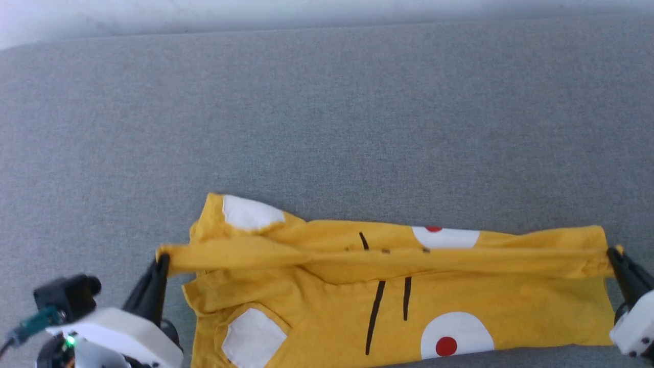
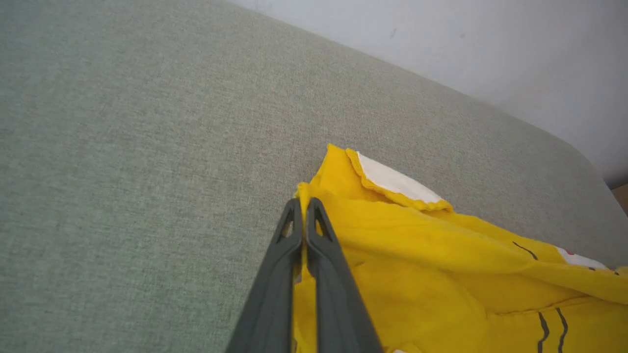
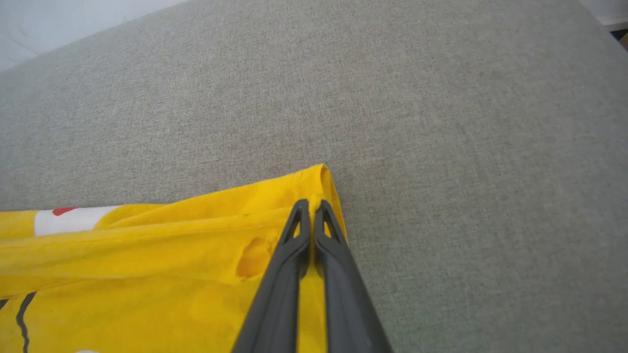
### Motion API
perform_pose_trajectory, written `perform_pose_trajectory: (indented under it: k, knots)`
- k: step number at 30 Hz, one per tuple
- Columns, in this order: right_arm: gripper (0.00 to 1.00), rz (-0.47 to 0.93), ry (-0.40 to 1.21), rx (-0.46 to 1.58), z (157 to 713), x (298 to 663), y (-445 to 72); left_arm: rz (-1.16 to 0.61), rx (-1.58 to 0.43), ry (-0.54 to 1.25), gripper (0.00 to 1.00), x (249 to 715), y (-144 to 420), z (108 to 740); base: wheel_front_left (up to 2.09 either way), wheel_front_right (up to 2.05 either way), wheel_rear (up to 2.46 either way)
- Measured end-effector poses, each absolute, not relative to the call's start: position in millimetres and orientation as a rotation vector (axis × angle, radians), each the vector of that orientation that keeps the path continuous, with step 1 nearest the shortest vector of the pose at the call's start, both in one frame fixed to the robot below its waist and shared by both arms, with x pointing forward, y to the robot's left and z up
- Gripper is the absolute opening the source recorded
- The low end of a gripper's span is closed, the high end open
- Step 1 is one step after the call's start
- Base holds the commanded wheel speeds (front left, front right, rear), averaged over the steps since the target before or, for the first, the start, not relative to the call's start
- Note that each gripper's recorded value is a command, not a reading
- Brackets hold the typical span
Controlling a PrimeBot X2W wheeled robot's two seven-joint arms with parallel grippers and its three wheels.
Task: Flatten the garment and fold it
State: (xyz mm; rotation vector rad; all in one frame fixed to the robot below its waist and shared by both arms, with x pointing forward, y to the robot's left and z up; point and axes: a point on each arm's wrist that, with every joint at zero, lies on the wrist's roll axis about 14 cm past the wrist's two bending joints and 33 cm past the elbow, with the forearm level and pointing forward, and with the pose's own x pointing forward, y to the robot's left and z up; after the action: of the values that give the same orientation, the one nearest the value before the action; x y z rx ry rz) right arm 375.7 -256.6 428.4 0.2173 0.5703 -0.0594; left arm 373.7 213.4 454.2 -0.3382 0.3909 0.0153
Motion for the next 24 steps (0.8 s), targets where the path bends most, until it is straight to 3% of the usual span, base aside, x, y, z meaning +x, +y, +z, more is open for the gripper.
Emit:
perform_pose_trajectory:
  k: [9, 10, 11, 12, 13, 14, 19, 24]
  knots:
    - [0.00, -0.079, 0.625, 0.230, 415, 343, -252, 0.035, -0.386, 0.531, 0.00, 333, 208, 417, 0.00, 0.00, 0.00]
    - [0.14, -0.080, 0.626, 0.229, 414, 342, -252, 0.035, -0.383, 0.544, 0.00, 330, 208, 413, 0.00, 0.00, 0.00]
    - [0.45, -0.080, 0.622, 0.225, 415, 341, -252, 0.035, -0.378, 0.555, 0.00, 327, 208, 410, 0.00, 0.00, 0.00]
    - [1.00, -0.083, 0.615, 0.218, 416, 340, -252, 0.037, -0.373, 0.562, 0.38, 325, 208, 408, 0.00, 0.00, 0.00]
    - [1.00, -0.086, 0.610, 0.214, 417, 340, -253, 0.038, -0.372, 0.566, 0.95, 324, 208, 407, 0.00, 0.00, 0.00]
    - [1.00, -0.087, 0.610, 0.213, 417, 339, -253, 0.036, -0.371, 0.568, 1.00, 323, 208, 406, 0.00, 0.00, 0.00]
    - [1.00, -0.086, 0.584, 0.235, 424, 338, -251, 0.047, -0.418, 0.493, 1.00, 329, 206, 421, 0.00, 0.00, 0.00]
    - [1.00, -0.134, 0.534, 0.241, 441, 337, -269, 0.086, -0.443, 0.281, 1.00, 348, 221, 464, 0.00, 0.00, 0.00]
